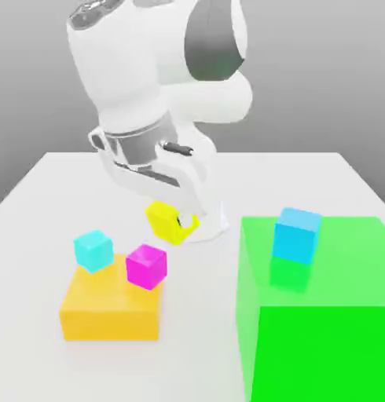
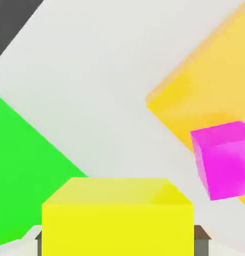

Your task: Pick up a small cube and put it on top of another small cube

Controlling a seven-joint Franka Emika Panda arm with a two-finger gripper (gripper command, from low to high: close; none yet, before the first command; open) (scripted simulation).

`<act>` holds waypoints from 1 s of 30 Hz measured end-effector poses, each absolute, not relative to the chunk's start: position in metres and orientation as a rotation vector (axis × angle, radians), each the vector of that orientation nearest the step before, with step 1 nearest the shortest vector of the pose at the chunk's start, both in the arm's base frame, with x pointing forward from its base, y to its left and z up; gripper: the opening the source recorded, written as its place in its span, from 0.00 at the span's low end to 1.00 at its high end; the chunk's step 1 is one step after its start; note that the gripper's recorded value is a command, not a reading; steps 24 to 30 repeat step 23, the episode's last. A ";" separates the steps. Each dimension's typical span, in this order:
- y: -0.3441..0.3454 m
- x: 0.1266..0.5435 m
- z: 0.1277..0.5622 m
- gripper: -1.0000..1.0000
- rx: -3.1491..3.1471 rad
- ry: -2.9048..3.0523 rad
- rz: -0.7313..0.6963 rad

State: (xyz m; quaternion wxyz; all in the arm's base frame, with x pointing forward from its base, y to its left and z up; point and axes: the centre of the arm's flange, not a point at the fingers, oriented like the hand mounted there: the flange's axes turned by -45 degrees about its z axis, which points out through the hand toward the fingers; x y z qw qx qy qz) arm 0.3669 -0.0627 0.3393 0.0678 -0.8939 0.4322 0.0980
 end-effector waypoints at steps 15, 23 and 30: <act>-0.081 0.294 0.309 0.00 -2.358 2.070 0.007; -0.083 0.291 0.257 1.00 -2.343 2.091 -0.002; -0.083 0.291 0.257 1.00 -2.343 2.091 -0.002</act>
